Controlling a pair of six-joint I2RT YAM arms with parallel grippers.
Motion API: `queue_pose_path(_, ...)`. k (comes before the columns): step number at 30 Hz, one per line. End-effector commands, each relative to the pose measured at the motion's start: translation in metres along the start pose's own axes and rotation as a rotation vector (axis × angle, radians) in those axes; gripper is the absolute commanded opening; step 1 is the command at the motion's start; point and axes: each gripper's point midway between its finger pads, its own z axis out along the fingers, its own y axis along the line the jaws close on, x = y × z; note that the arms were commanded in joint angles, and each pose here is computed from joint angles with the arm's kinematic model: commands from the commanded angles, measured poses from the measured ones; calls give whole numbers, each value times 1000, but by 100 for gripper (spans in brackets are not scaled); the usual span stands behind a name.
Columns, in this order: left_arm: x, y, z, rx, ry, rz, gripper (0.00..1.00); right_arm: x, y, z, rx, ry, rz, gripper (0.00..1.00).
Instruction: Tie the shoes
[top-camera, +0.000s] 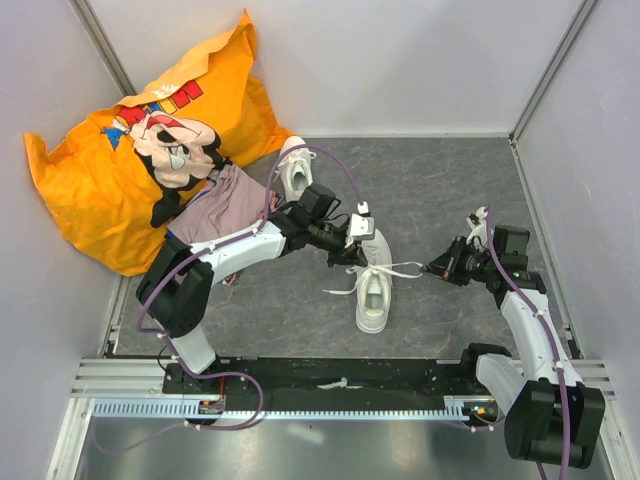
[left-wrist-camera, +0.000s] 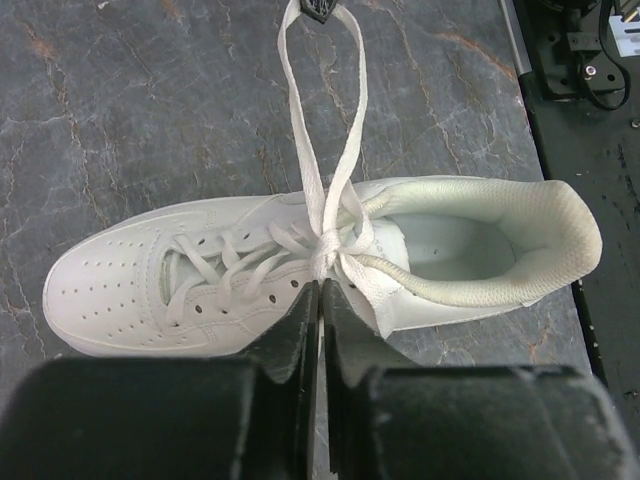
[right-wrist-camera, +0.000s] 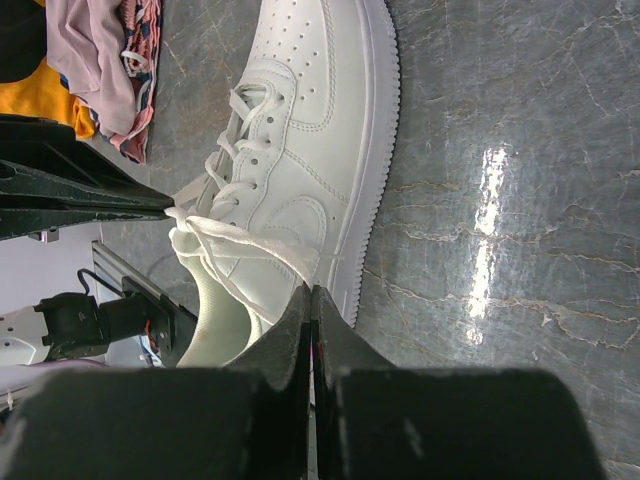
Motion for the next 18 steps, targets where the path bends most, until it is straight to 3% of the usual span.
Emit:
queue_pose_path(1,-16,8,-1,-11,-24,60,3,-8,7,-1,-22,-30,-48,0)
queue_pose_path(18,-13,31,-25,-119,-34,10,2,-10,3,-2,3,-40,-42,0)
